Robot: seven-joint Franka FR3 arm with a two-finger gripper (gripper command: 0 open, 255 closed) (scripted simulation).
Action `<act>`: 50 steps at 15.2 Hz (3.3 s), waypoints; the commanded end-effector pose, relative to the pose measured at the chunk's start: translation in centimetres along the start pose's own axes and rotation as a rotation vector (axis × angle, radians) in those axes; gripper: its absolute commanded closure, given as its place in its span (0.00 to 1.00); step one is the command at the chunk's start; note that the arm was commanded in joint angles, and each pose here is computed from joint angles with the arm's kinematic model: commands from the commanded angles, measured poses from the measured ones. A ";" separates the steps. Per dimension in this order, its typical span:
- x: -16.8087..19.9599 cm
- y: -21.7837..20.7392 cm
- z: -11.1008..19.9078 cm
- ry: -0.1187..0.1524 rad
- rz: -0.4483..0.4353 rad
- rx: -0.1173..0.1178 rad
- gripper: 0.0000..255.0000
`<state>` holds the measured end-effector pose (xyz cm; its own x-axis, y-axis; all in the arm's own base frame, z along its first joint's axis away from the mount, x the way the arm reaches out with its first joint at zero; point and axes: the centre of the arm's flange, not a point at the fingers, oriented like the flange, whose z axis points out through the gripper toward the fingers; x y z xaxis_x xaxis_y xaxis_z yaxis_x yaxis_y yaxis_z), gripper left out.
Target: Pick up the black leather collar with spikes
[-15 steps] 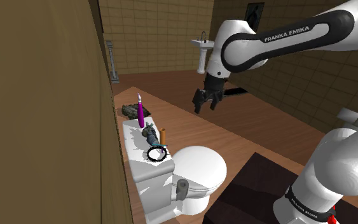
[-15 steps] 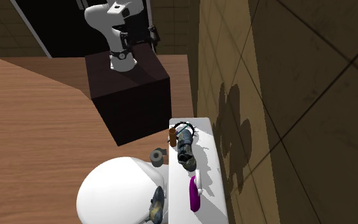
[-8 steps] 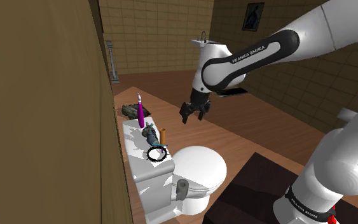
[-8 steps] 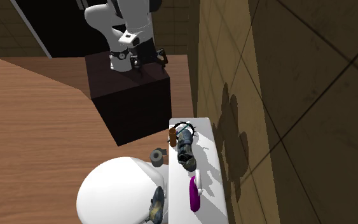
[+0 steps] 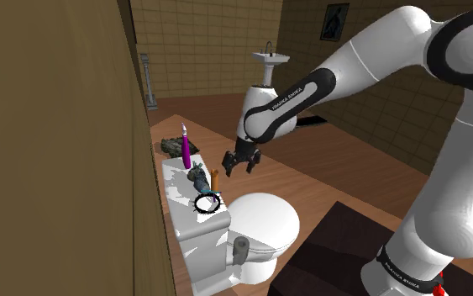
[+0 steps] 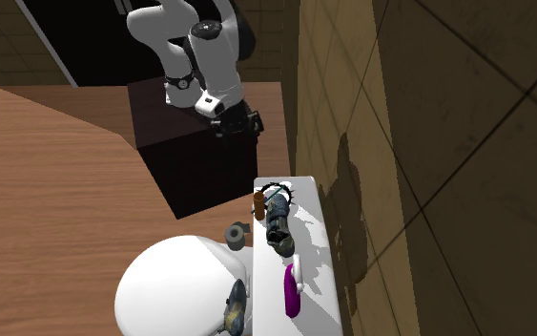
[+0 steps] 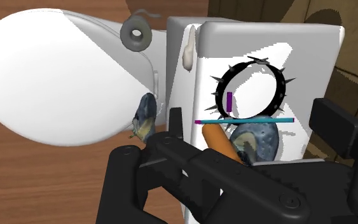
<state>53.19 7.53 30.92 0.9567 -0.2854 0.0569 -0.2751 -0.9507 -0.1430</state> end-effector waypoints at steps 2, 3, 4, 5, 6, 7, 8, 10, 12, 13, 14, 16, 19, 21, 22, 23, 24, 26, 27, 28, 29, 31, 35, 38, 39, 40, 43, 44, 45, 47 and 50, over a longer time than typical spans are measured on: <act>1.6 -0.4 3.5 -0.005 0.023 0.004 0.00; 2.2 -0.5 4.6 -0.007 0.030 0.006 0.00; 2.7 -0.7 5.8 -0.009 0.038 0.007 0.00; 3.3 -0.8 7.0 -0.010 0.045 0.009 0.00; 3.9 -0.9 8.2 -0.012 0.052 0.010 0.00; 4.5 -1.0 9.4 -0.014 0.060 0.011 0.00; 5.1 -1.2 10.6 -0.016 0.067 0.013 0.00; 6.2 -1.4 13.0 -0.019 0.082 0.016 0.00; 7.4 -1.6 15.3 -0.023 0.096 0.019 0.00; 8.0 -1.7 16.5 -0.024 0.104 0.020 0.00; 8.2 -1.7 16.9 -0.025 0.106 0.020 0.00; 8.1 -1.6 17.9 -0.025 0.106 0.020 0.00; 8.0 -1.4 19.5 -0.025 0.106 0.020 0.00; 7.9 -1.2 20.8 -0.025 0.106 0.020 0.00; 7.9 -1.2 20.8 -0.025 0.106 0.020 0.00; 7.9 -1.2 20.8 -0.025 0.106 0.020 0.00; 8.0 -1.1 20.8 -0.025 0.106 0.020 1.00; 8.0 -1.1 20.8 -0.025 0.106 0.020 1.00; 8.0 -1.1 20.8 -0.025 0.106 0.020 1.00; 7.9 -1.1 20.8 -0.025 0.106 0.020 1.00; 7.9 -1.2 20.8 -0.025 0.106 0.020 1.00; 7.9 -1.2 20.8 -0.025 0.106 0.020 1.00; 8.0 -1.3 19.8 -0.025 0.106 0.020 1.00; 8.1 -1.5 18.2 -0.025 0.106 0.020 1.00; 8.1 -1.6 17.7 -0.025 0.106 0.020 1.00; 8.1 -1.7 17.2 -0.025 0.106 0.020 1.00; 8.2 -1.9 15.6 -0.025 0.106 0.020 1.00; 8.3 -2.0 15.1 -0.025 0.106 0.020 1.00; 8.3 -2.1 14.6 -0.025 0.106 0.020 1.00; 8.4 -2.2 13.5 -0.025 0.106 0.020 1.00; 8.4 -2.3 12.9 -0.025 0.106 0.020 1.00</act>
